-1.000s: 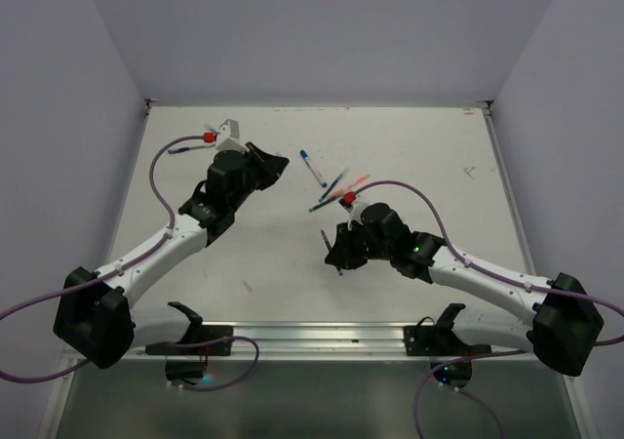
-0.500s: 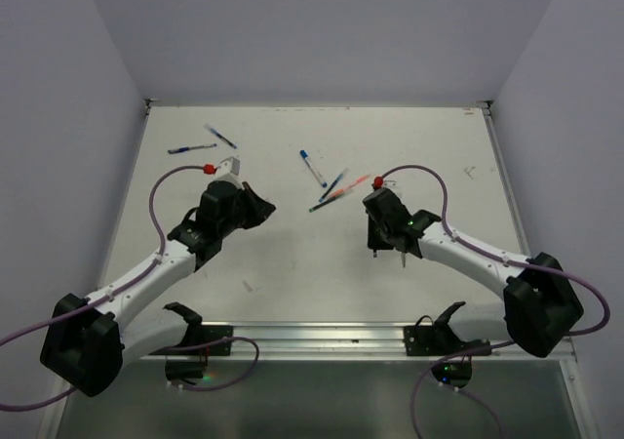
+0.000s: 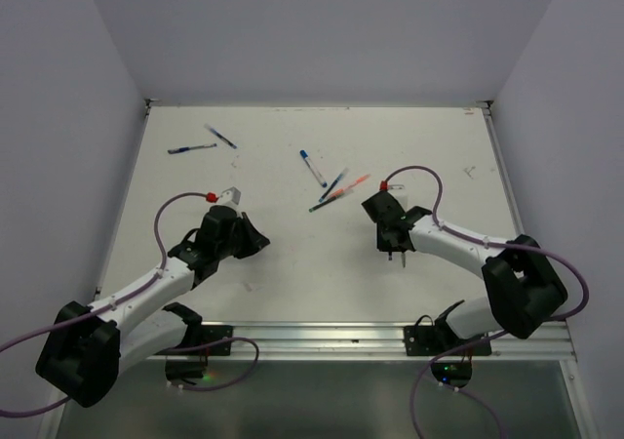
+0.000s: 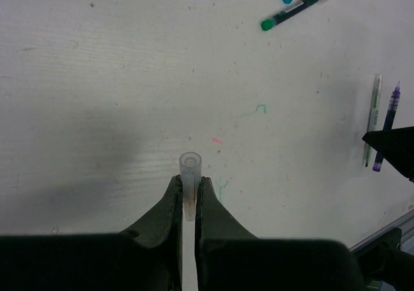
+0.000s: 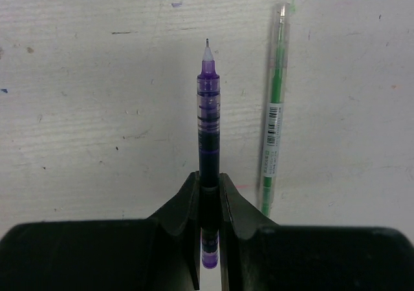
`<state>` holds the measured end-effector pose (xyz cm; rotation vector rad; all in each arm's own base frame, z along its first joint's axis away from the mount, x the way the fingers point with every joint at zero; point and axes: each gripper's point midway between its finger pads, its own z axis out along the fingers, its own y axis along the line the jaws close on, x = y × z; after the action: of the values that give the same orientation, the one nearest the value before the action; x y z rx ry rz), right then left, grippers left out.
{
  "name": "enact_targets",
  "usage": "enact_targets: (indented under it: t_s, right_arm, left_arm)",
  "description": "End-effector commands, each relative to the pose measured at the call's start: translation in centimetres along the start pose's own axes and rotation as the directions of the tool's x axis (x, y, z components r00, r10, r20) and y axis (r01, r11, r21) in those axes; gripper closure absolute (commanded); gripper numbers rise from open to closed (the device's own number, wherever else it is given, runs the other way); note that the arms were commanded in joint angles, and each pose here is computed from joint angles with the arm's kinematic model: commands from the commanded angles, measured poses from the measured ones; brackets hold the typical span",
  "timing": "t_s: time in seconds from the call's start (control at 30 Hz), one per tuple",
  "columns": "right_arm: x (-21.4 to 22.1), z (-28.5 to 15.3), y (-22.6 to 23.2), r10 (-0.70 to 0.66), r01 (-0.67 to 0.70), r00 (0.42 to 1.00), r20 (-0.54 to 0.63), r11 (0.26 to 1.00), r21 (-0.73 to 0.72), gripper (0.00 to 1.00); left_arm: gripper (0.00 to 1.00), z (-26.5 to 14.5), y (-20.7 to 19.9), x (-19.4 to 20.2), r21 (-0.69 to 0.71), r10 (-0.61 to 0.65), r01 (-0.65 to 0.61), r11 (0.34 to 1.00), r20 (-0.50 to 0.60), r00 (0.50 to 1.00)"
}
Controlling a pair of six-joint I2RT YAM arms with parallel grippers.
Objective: Open the pen caps
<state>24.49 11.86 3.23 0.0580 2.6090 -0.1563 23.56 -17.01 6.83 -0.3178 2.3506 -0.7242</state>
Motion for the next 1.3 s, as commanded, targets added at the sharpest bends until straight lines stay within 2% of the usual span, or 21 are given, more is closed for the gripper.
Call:
enact_targets:
  t_s: [0.0, 0.23, 0.3, 0.43, 0.53, 0.77, 1.03, 1.27]
  right_arm:
    - [-0.2, 0.6, -0.4, -0.017, 0.017, 1.000, 0.003, 0.999, 0.031, 1.00]
    - [0.5, 1.3, 0.2, -0.026, 0.028, 0.999, -0.046, 0.999, 0.026, 0.99]
    - [0.5, 1.3, 0.3, -0.025, 0.025, 0.999, -0.046, 1.000, 0.019, 0.92]
    - [0.5, 1.5, 0.4, -0.032, 0.033, 0.998, -0.050, 0.999, 0.019, 0.89]
    - [0.4, 1.4, 0.4, -0.036, 0.037, 0.998, -0.051, 0.999, 0.021, 0.82]
    - [-0.3, 1.1, 0.3, -0.040, 0.041, 0.999, -0.029, 0.999, 0.029, 0.68]
    - [-0.6, 0.6, 0.6, -0.062, 0.062, 0.998, -0.014, 0.998, -0.006, 0.62]
    - [-2.0, -2.5, 1.7, -0.036, 0.044, 0.998, 0.059, 0.989, -0.144, 0.61]
  left_arm:
    - [1.00, -0.1, -0.6, -0.4, 0.028, -0.006, 0.006, 1.000, 0.011, 1.000]
    - [1.00, 0.0, 1.1, 0.8, -0.064, -0.038, 0.036, 0.997, -0.036, 0.999]
    - [1.00, 0.2, 1.6, 1.5, -0.075, -0.045, 0.040, 0.996, -0.065, 0.997]
    - [1.00, -0.1, 2.1, 2.3, -0.099, -0.060, 0.051, 0.994, -0.093, 0.994]
    - [1.00, -0.8, 2.2, 2.6, -0.109, -0.084, 0.073, 0.991, -0.102, 0.991]
    - [1.00, -2.4, 3.7, 5.0, -0.191, -0.186, 0.155, 0.969, -0.162, 0.969]
    - [1.00, -2.4, 5.0, 6.0, -0.263, -0.207, 0.152, 0.953, -0.192, 0.959]
    - [0.98, -2.3, 6.9, 6.9, -0.379, -0.249, 0.157, 0.912, -0.208, 0.946]
